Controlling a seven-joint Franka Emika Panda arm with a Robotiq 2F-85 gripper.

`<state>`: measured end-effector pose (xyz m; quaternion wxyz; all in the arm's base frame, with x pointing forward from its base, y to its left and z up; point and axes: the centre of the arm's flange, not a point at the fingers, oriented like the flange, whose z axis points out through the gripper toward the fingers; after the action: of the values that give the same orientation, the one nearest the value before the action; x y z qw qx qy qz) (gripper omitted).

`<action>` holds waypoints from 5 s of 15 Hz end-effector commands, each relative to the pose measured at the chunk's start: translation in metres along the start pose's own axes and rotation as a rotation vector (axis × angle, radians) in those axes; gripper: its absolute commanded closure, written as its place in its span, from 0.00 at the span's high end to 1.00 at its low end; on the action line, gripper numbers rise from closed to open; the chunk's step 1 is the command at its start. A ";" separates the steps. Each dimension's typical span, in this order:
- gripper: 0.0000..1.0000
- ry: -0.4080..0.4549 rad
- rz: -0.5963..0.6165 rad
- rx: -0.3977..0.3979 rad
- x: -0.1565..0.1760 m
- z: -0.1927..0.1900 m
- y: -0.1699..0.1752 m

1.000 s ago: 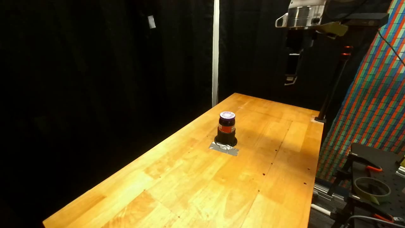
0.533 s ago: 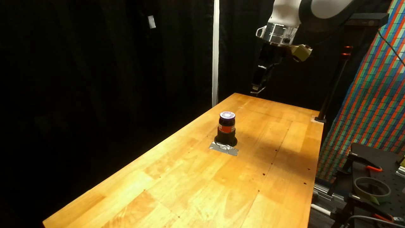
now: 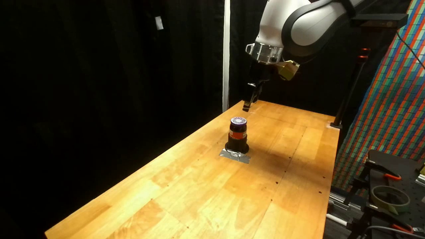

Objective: Put the rubber band on the jar.

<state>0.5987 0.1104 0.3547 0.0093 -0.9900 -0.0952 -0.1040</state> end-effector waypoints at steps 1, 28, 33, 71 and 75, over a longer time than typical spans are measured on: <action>1.00 0.012 -0.038 -0.007 0.044 0.019 -0.003; 1.00 -0.092 0.010 0.017 0.033 0.075 0.043; 1.00 -0.221 0.014 0.133 0.006 0.086 0.052; 0.58 -0.144 -0.014 0.034 -0.037 0.103 0.034; 0.27 -0.069 -0.014 0.038 -0.056 0.095 0.032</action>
<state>0.6035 0.0797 0.2417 0.0186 -0.9937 -0.1022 -0.0424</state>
